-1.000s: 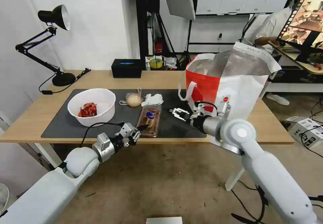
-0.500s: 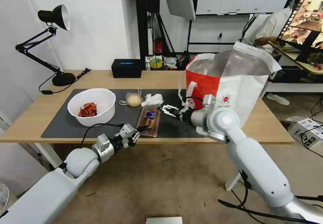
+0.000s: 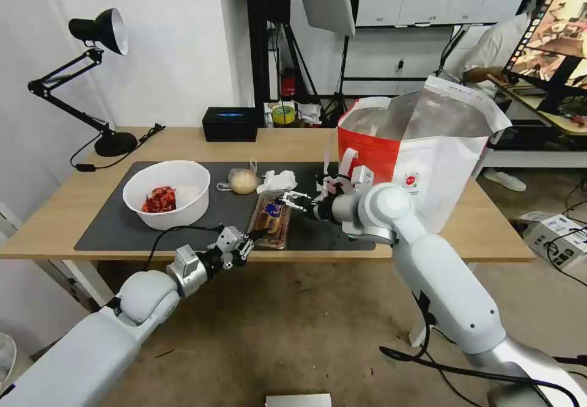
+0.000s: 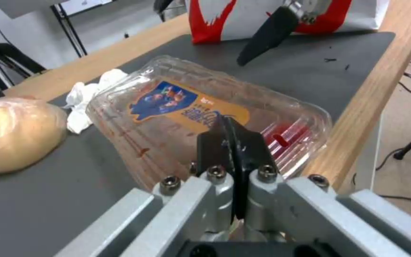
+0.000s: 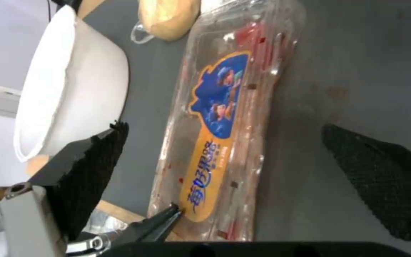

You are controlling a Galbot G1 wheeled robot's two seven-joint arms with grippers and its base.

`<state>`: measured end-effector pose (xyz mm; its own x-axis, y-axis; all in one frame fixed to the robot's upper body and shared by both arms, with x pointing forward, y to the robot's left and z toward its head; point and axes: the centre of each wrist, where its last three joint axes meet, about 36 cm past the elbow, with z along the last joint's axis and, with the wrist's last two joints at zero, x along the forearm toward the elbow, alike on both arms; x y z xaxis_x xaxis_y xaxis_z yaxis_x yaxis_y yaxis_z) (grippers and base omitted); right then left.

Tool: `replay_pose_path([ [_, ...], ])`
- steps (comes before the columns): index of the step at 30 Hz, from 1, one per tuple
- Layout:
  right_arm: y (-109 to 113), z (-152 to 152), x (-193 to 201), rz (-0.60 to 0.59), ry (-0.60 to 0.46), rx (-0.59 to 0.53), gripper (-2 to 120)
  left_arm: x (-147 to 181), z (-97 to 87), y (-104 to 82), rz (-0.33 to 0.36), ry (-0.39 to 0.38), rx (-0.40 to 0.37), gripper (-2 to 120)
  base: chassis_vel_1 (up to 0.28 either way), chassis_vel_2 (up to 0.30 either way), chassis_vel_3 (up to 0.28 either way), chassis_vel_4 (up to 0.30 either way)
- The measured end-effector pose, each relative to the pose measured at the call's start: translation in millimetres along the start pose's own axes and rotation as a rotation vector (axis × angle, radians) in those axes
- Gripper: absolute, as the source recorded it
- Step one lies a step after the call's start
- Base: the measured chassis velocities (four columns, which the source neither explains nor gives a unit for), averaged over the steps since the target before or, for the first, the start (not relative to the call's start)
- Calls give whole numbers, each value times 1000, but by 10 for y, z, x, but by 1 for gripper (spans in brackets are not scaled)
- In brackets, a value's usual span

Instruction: Pick up the trash from the table and place it into the takeout bag.

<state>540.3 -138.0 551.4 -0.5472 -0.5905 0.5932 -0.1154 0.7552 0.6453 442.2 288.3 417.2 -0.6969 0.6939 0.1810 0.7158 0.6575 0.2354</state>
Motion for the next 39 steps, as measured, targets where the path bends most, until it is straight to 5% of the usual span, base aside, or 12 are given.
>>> replay_pose_path([
  [27, 152, -53, -470, 33, 73, -16, 99, -8, 31, -55, -2, -32, 8, 0, 0, 0, 0, 0],
  [39, 73, -63, -542, 60, 88, -26, 55, -22, 34, -62, -4, -47, 14, 0, 0, 0, 0, 0],
])
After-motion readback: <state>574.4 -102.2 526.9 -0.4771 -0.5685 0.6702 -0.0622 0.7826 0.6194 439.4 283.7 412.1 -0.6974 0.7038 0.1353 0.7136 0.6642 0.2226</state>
